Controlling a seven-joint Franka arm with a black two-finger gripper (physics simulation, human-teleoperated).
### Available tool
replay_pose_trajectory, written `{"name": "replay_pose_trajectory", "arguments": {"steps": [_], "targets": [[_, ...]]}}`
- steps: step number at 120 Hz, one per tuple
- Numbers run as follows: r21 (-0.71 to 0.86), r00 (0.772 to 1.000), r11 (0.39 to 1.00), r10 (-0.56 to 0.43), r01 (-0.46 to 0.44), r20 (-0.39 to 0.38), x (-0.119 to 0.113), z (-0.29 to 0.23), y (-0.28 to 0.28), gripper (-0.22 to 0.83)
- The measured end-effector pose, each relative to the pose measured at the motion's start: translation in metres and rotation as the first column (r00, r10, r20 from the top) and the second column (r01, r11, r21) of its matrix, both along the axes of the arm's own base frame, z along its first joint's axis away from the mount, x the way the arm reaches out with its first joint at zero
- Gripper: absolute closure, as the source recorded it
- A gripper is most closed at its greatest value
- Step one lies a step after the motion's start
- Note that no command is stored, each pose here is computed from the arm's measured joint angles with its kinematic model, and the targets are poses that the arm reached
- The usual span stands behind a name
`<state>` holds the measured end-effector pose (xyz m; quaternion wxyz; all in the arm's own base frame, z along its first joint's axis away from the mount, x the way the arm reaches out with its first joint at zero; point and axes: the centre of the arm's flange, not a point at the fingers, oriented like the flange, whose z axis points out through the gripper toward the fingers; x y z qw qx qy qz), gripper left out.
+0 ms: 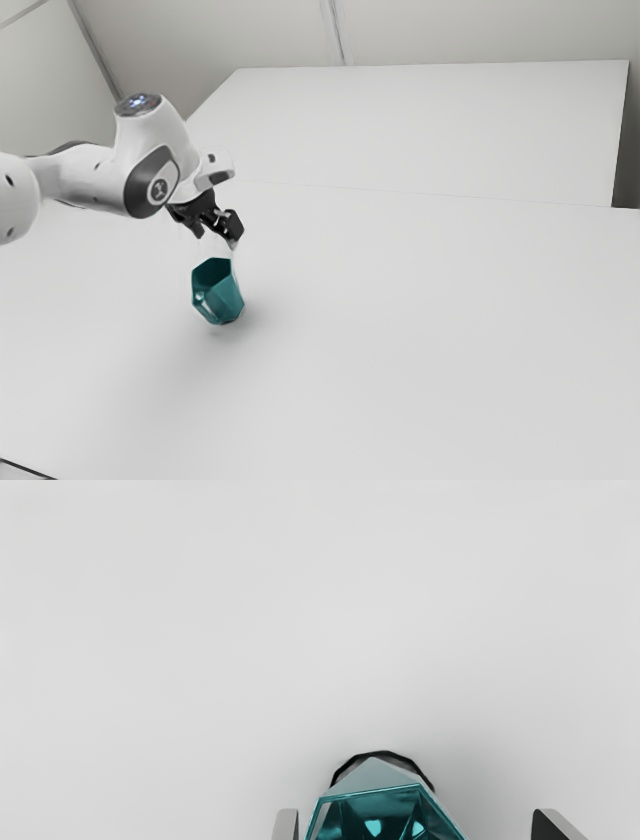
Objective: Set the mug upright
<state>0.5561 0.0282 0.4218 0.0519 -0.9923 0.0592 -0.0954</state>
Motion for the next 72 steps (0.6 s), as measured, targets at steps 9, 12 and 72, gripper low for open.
{"name": "replay_pose_trajectory", "arguments": {"steps": [9,12,72], "targets": [[-0.002,1.0,1.0,0.003,-0.003,0.022,0.006,0.021,-0.003,0.08],[-0.006,1.0,1.0,0.007,-0.007,0.024,0.008,0.028,-0.004,0.08],[-0.075,0.994,0.997,0.016,-0.025,-0.108,0.014,0.167,-0.038,0.03]]}}
